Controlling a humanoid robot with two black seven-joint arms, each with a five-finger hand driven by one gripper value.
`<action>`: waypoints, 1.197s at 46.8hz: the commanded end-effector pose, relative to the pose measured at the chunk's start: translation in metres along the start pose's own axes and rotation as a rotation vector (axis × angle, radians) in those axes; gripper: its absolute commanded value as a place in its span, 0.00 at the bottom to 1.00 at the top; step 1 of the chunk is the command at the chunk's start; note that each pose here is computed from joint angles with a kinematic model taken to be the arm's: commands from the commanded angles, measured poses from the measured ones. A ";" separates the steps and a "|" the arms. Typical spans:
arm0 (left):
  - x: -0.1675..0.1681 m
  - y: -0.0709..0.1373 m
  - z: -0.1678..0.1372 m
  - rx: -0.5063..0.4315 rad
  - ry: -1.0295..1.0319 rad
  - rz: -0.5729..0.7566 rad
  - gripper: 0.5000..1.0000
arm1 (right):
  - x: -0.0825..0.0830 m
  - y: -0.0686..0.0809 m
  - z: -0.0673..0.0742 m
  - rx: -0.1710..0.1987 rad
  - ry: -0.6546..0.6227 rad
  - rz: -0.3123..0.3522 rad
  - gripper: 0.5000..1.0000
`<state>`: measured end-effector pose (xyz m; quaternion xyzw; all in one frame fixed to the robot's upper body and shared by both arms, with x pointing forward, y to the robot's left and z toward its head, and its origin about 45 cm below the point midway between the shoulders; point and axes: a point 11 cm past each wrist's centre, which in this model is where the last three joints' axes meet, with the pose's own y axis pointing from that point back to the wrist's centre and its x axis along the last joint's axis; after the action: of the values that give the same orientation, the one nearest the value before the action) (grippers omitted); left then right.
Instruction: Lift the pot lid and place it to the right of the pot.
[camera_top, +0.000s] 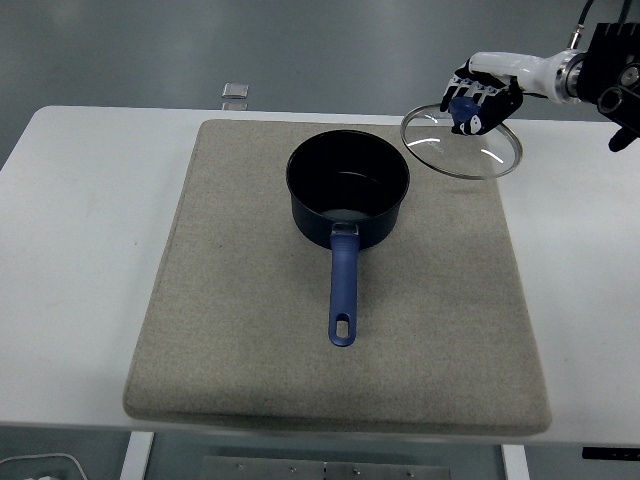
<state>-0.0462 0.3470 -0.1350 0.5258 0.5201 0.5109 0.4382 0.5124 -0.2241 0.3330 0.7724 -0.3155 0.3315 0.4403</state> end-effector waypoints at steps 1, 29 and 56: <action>0.000 0.000 0.000 0.000 0.000 0.000 1.00 | -0.006 -0.002 0.003 -0.002 -0.006 -0.010 0.00; 0.000 0.000 0.000 0.000 0.000 0.000 1.00 | -0.059 -0.014 0.031 -0.022 -0.006 -0.050 0.00; 0.000 0.000 0.000 0.000 0.000 0.000 1.00 | -0.032 -0.008 0.004 0.098 -0.242 -0.048 0.25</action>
<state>-0.0463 0.3470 -0.1350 0.5259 0.5201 0.5109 0.4381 0.5018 -0.2241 0.2938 0.8111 -0.3264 0.2727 0.4015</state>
